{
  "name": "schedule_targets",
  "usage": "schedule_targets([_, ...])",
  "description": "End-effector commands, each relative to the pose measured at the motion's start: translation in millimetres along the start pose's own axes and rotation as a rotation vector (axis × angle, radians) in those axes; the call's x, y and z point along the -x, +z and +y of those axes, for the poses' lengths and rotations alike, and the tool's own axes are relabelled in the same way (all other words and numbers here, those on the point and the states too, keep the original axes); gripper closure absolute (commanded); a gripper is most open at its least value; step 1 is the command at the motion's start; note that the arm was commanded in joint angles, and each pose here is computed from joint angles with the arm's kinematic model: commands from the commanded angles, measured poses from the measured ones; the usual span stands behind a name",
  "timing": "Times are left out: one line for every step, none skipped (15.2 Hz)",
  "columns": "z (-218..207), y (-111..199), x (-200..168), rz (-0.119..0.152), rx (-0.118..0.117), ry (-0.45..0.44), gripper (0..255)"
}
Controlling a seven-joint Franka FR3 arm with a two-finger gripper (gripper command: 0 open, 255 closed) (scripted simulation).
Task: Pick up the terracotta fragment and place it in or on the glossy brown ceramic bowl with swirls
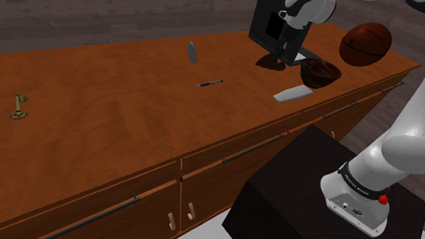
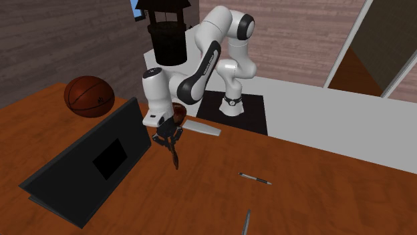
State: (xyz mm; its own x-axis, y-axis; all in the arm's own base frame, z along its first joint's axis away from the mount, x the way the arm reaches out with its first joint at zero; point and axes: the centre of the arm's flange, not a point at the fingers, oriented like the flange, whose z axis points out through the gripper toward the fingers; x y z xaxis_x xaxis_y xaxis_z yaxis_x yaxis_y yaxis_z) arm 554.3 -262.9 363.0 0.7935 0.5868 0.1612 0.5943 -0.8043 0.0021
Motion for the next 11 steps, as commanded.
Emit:
schedule_targets([0, -6, -1, -0.002, -0.001, 0.001, 255])
schedule_targets([0, -11, -2, -0.002, -0.001, 0.001, 255])
schedule_targets([0, -16, -3, -0.002, -0.001, 0.001, 255])
schedule_targets([0, -22, -3, -0.002, -0.001, 0.001, 255])
schedule_targets([0, -27, -4, -0.002, -0.001, 0.001, 255])
schedule_targets([0, -32, -5, -0.002, -0.001, 0.001, 255])
schedule_targets([0, -37, -6, -0.002, -0.001, 0.001, 255])
schedule_targets([0, -42, -7, -0.002, -0.001, 0.001, 255])
schedule_targets([0, -48, -8, -0.002, -0.001, 0.001, 255])
schedule_targets([0, -53, -8, -0.002, -0.001, 0.001, 255])
schedule_targets([0, -58, -9, -0.002, -0.001, 0.001, 255])
